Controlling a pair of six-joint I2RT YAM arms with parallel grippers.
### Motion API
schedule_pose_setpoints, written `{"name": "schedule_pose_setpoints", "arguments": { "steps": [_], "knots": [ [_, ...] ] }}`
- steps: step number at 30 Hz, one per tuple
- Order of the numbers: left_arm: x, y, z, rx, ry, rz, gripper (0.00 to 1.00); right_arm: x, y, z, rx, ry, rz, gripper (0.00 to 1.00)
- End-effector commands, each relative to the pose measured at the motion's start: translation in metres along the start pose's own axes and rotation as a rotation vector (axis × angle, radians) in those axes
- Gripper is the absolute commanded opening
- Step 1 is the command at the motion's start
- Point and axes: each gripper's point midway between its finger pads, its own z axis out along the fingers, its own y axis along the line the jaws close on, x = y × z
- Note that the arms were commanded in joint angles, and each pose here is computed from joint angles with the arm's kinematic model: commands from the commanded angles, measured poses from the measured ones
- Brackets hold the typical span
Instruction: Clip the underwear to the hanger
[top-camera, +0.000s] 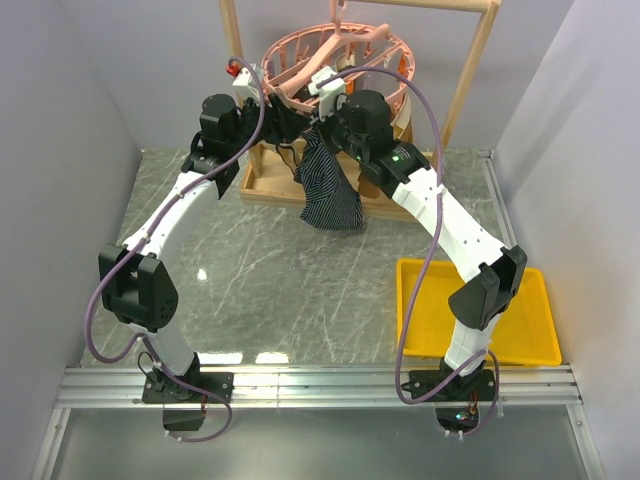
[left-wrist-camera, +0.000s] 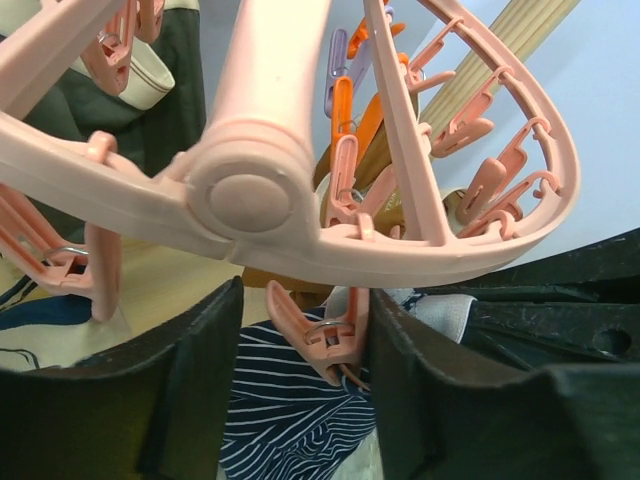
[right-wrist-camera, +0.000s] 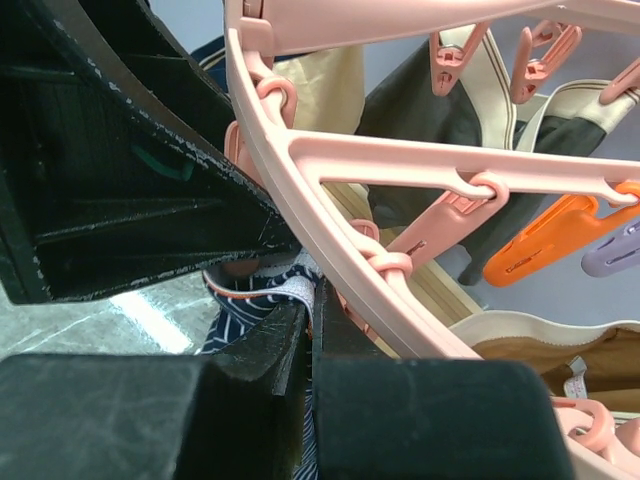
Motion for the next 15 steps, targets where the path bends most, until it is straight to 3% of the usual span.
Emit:
{"name": "schedule_pose_setpoints", "arguments": {
  "steps": [1,7,10,12,15],
  "knots": [
    [-0.022,-0.012,-0.002,0.034,-0.043,0.018,0.56,-0.029,-0.008,-0.003,0.019,-0.087,-0.001,0.00],
    [-0.037,-0.024,-0.013,0.063,-0.075,-0.001,0.81,-0.025,0.000,-0.001,-0.025,-0.078,-0.006,0.00],
    [-0.044,-0.034,-0.025,0.117,-0.086,-0.024,0.86,-0.020,0.006,-0.001,-0.050,-0.067,-0.004,0.00],
    [-0.049,-0.032,-0.033,0.137,-0.108,-0.034,0.94,-0.016,0.010,0.000,-0.072,-0.059,-0.001,0.00],
    [-0.052,-0.035,-0.047,0.165,-0.106,-0.057,0.96,-0.013,0.017,-0.001,-0.103,-0.047,0.005,0.01]
  ]
}}
